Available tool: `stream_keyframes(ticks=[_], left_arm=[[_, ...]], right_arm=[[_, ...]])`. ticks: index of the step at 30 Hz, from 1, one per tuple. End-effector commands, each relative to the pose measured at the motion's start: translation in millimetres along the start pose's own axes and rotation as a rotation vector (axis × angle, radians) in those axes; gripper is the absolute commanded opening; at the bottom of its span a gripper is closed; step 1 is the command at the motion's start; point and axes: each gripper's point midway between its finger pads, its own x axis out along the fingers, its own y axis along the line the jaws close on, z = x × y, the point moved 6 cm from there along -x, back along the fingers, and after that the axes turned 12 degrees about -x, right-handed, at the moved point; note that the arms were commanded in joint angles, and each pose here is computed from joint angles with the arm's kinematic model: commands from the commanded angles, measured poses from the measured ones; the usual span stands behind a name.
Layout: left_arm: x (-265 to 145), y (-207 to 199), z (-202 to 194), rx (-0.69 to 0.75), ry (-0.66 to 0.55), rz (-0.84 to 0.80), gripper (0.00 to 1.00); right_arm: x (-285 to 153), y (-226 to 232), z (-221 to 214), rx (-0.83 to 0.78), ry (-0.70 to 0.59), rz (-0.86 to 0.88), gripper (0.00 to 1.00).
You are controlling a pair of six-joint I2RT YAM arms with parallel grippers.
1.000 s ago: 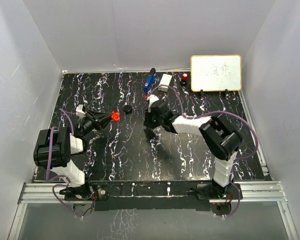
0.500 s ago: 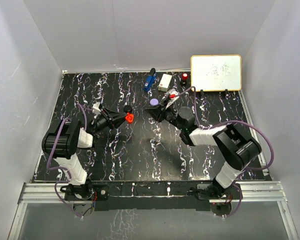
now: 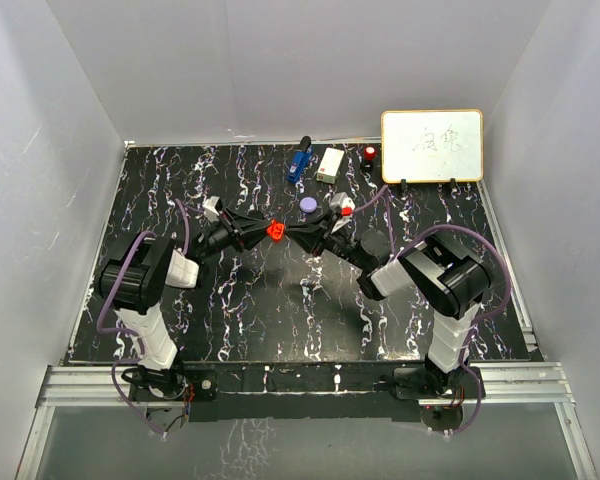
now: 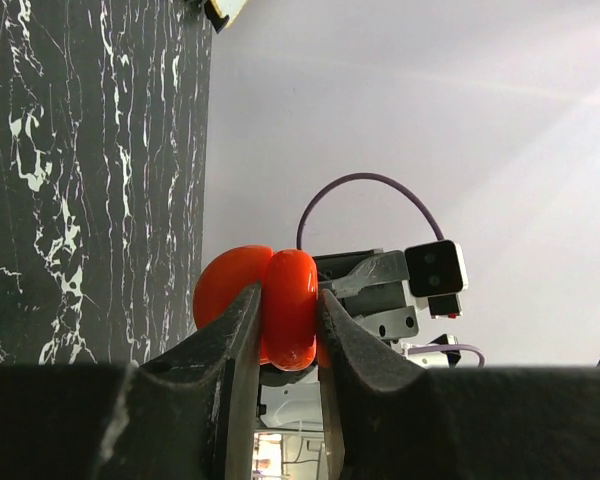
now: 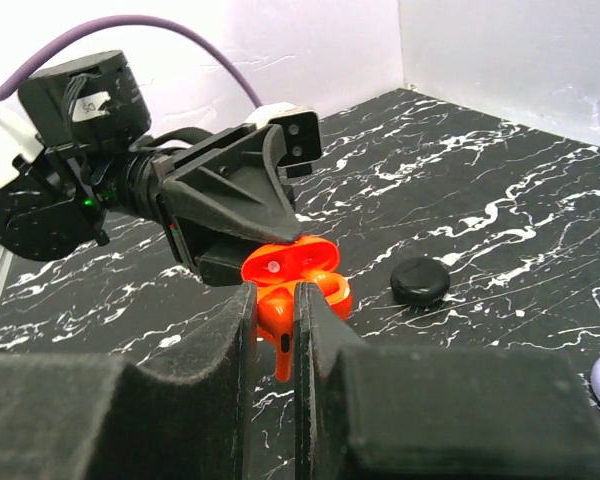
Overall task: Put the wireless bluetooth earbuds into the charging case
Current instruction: Place the earbud in the charging case.
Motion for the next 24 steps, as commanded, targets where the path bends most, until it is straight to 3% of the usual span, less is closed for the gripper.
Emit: stream_keyframes(ticks=[1,24], left_arm=[[9,-23,-9,0.073,0.044,-0.105,0.00],[16,-15,-24,0.061,0.094,-0.102,0.00]], right_arm=[[5,11,59,-0.185,-0.300,0.094,0.00],[14,10,70,-0.244,-0.339,0.122,0.00]])
